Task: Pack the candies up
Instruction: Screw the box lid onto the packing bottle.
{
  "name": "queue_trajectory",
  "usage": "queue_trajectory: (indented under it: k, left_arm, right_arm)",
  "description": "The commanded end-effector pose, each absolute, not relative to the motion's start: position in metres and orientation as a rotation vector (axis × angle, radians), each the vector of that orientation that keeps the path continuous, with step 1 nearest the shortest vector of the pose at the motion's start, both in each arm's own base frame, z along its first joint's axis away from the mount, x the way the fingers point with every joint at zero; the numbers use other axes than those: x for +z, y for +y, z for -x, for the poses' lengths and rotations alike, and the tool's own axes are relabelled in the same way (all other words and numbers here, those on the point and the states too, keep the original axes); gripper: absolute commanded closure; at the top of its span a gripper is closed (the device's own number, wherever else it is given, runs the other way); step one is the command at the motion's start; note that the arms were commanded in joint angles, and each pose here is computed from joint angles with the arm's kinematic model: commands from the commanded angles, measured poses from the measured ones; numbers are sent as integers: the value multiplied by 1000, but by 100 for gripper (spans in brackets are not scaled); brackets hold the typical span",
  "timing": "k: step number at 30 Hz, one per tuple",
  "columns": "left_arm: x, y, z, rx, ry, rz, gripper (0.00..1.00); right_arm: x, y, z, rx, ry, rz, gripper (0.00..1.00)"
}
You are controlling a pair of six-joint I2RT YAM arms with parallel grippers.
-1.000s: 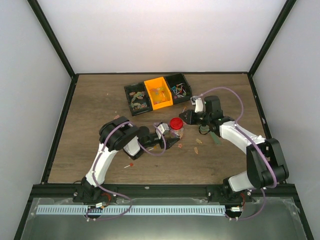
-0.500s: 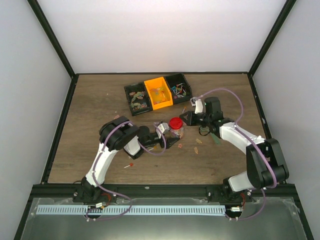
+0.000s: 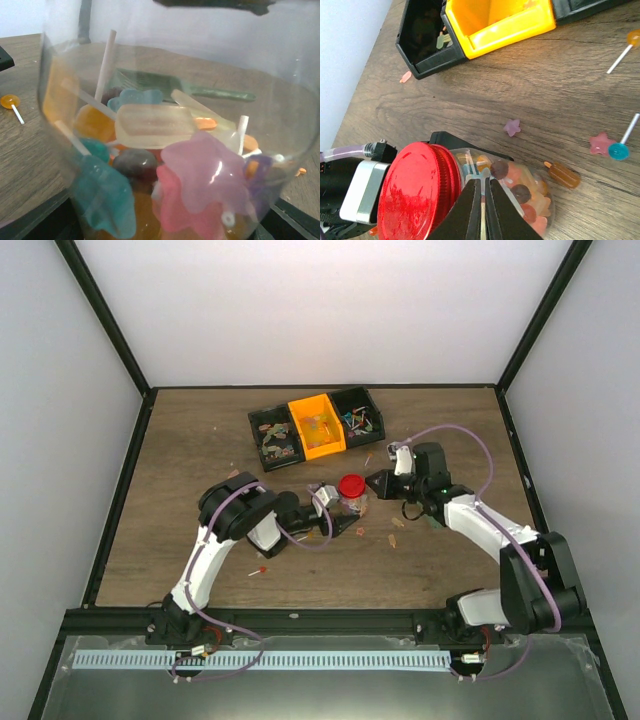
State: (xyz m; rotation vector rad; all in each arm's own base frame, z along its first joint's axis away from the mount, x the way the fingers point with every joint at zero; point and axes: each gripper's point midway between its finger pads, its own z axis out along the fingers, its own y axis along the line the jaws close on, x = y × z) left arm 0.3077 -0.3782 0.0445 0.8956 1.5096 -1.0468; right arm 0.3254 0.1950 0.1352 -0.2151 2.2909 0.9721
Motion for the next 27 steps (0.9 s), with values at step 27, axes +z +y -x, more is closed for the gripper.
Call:
queue_trajectory:
  k: [27]
  left_arm:
    - [59, -387, -318, -1043, 1464, -900, 0]
  right_arm:
    - [157, 171, -345, 788, 2286, 103, 97]
